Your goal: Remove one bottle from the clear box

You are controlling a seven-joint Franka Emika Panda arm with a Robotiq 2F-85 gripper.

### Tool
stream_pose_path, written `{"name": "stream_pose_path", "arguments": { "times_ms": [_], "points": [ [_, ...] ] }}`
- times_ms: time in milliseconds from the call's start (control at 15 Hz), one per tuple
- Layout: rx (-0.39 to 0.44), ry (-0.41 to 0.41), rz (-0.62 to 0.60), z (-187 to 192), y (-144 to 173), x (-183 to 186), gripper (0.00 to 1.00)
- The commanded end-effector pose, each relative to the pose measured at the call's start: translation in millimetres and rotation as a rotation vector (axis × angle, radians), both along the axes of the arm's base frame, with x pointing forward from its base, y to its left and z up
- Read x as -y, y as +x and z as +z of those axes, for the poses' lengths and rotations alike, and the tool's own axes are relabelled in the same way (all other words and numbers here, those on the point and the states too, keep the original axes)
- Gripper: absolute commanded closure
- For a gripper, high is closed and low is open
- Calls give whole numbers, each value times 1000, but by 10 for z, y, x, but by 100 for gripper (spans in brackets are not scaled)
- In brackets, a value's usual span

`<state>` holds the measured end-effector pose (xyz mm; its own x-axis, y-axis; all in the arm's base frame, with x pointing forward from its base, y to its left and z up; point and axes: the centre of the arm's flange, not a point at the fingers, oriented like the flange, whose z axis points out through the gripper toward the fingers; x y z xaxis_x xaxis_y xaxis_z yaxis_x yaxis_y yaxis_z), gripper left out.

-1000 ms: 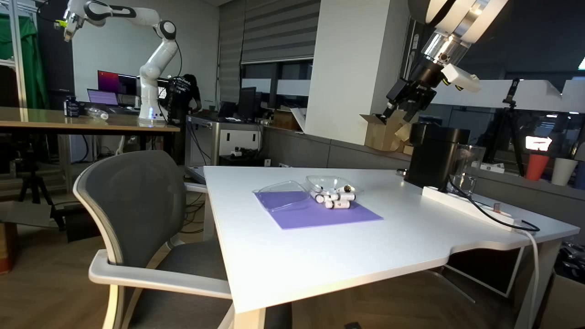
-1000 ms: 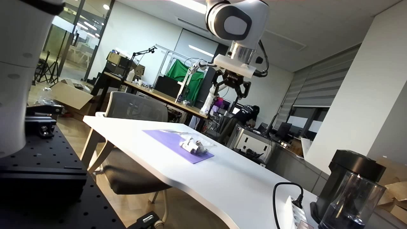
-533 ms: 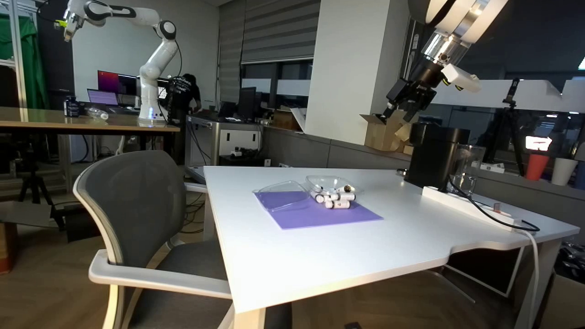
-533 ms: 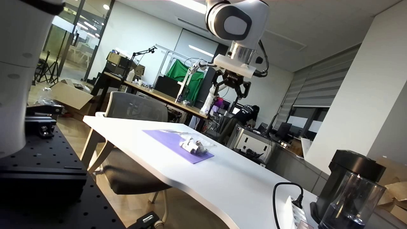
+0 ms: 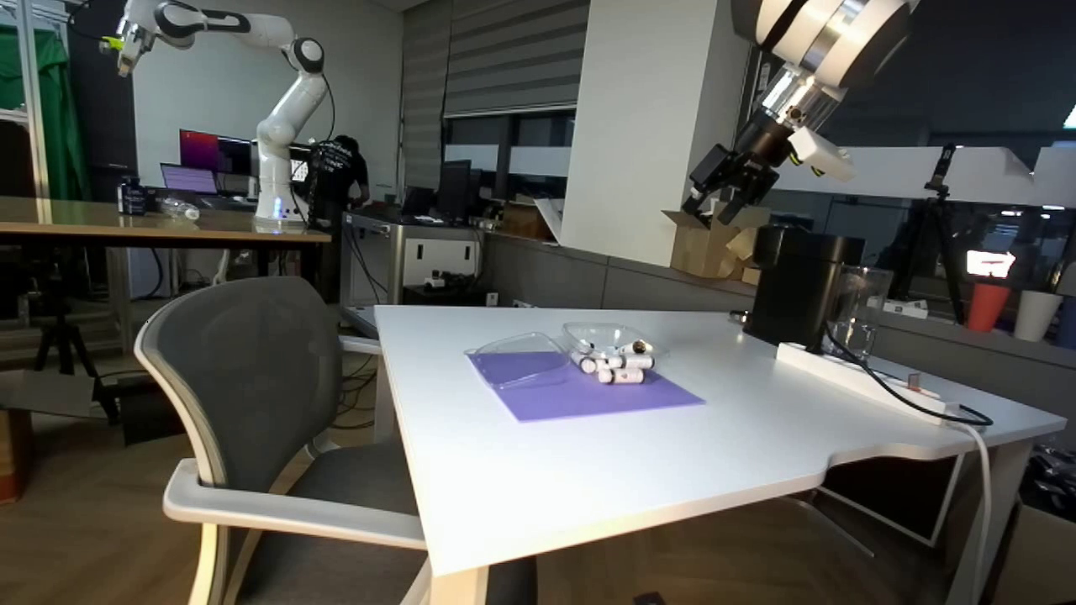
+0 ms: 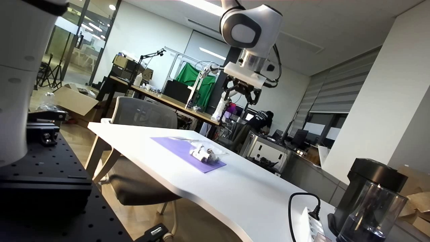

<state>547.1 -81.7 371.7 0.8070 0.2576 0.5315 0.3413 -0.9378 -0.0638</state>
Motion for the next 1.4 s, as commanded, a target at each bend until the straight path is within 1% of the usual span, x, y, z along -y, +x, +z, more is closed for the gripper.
{"name": "stream_pose_path", "arguments": {
  "times_ms": [0,200,600,733,867,1133,1200,1333],
  "points": [
    [26,3,25,-277,309,-72,0],
    [31,10,45,-502,437,-142,0],
    [-20,14,65,-972,574,-288,0],
    [-42,13,48,-1063,676,-281,0],
    [-101,15,13,-1117,831,-238,0],
    [-281,20,-38,-1251,1206,-108,0],
    [-339,34,-48,-1292,1310,-86,0],
    [-429,61,-79,-1336,1487,-81,0]
  ]
}}
